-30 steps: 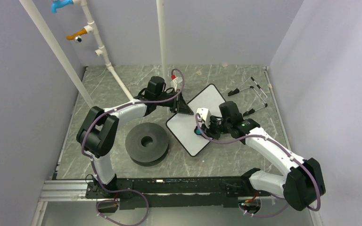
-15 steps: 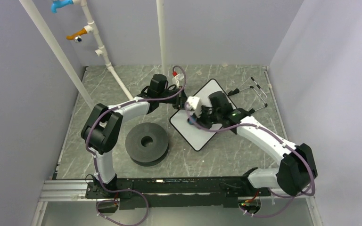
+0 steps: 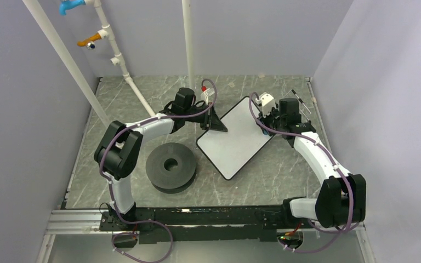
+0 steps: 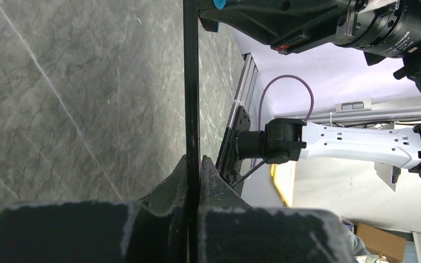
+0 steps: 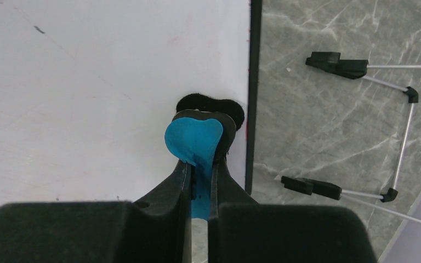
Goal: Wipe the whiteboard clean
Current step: Erase the whiteboard at the center of the board.
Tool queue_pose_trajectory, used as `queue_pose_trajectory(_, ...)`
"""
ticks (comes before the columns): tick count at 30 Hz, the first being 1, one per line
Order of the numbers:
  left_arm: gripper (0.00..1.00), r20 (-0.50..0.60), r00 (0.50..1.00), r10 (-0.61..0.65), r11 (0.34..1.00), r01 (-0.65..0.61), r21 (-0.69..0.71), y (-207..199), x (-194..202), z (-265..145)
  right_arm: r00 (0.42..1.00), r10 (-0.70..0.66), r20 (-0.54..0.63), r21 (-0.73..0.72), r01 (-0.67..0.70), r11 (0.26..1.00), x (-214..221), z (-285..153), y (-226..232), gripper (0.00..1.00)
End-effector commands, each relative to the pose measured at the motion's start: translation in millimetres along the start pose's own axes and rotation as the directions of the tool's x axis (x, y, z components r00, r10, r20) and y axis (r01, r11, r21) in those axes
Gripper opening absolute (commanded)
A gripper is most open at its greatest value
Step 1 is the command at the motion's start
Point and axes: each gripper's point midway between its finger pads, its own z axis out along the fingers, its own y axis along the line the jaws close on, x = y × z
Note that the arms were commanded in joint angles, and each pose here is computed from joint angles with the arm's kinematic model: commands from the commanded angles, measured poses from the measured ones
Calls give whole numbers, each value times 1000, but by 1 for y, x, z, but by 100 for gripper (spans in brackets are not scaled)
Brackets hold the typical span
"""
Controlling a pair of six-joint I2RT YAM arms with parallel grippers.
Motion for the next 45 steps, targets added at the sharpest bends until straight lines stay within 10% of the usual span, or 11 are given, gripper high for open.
queue_pose_trajectory(1,0,6,986,169,972,-168,164,-71,-7,-19,998,43,-41,35,-41,999,15,1,-9,0)
queue_pose_trajectory(17,0,-27,983,179,969,-172,179,-73,1,-10,990,17,141,-247,19,969,-111,15,56,0)
queue_pose_trajectory(23,0,-19,982,186,970,-181,162,-70,-1,-14,994,-17,106,-276,46,960,-83,17,88,0)
queue_pose_trajectory(30,0,-21,981,191,969,-185,164,-67,1,-19,992,116,56,-62,-113,992,-41,-1,2,0)
queue_pose_trajectory(37,0,11,980,197,964,-196,179,-72,-6,-26,991,-106,86,-255,125,959,8,-31,73,0)
queue_pose_trajectory(45,0,26,983,184,963,-186,196,-76,-19,-21,911,-336,239,-523,412,746,-7,-41,184,0)
